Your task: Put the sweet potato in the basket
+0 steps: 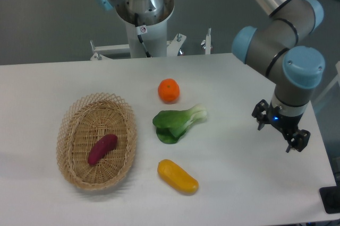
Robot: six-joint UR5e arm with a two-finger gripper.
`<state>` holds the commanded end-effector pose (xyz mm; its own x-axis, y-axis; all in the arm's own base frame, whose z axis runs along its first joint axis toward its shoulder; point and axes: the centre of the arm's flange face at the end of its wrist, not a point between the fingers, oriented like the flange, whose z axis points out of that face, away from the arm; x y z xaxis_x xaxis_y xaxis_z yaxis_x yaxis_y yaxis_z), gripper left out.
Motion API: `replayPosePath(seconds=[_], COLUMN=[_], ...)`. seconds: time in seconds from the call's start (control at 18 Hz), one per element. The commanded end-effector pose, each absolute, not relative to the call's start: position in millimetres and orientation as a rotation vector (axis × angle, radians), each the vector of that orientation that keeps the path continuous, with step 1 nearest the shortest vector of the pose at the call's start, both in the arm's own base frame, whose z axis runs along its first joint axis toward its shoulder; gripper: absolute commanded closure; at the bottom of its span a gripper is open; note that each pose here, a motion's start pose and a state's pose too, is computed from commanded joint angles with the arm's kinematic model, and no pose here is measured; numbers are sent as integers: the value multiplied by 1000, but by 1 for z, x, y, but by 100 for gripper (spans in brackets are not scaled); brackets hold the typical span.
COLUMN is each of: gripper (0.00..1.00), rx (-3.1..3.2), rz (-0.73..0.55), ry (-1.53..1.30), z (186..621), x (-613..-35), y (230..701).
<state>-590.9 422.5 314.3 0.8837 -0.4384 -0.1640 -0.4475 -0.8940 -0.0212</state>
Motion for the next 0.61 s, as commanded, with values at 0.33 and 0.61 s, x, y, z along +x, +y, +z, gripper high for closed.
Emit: replayPosePath(seconds=[0.33,0.61], gripper=[0,0], rx=[-2996,-2993], rz=[234,238], ry=[709,735], z=[311,312], x=[-592,-595], y=[422,418])
